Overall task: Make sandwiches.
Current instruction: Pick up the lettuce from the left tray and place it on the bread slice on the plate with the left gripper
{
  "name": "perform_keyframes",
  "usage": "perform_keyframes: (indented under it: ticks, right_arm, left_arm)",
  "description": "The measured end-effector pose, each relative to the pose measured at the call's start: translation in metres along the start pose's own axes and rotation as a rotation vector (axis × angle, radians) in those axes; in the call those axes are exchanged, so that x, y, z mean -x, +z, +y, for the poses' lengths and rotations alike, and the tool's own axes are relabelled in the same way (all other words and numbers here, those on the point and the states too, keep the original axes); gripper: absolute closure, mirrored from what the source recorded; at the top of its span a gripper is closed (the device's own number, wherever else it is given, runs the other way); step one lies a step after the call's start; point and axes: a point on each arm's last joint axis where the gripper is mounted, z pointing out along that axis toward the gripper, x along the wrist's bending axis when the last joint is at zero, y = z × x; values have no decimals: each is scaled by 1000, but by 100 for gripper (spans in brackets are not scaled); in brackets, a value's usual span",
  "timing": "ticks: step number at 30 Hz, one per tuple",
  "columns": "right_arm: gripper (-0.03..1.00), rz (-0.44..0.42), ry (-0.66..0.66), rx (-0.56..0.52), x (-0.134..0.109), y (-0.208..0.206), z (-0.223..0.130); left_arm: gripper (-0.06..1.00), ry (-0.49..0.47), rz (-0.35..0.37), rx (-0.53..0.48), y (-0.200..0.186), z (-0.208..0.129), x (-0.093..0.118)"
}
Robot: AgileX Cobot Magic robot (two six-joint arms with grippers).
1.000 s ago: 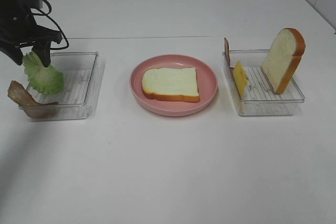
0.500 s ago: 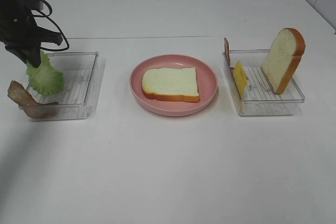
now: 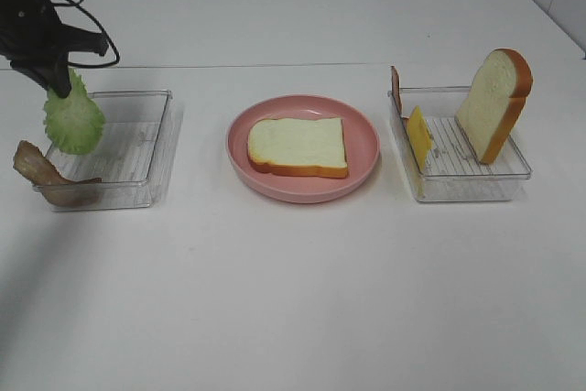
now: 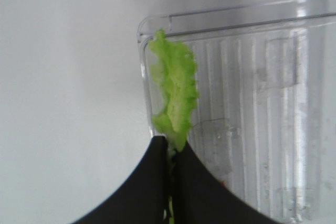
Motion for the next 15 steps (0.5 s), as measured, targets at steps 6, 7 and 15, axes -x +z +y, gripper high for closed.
perform_keyframes:
  ticks: [6, 7, 15]
  right_arm:
    - [-1, 0, 0, 0, 0, 0, 0]
    - [-1, 0, 0, 0, 0, 0, 0]
    - [-1, 0, 0, 0, 0, 0, 0]
  left_arm:
    - [94, 16, -103, 111, -46, 8, 23]
    - [94, 25, -120, 127, -51, 10, 29]
    - [94, 92, -273, 215, -83, 18, 86]
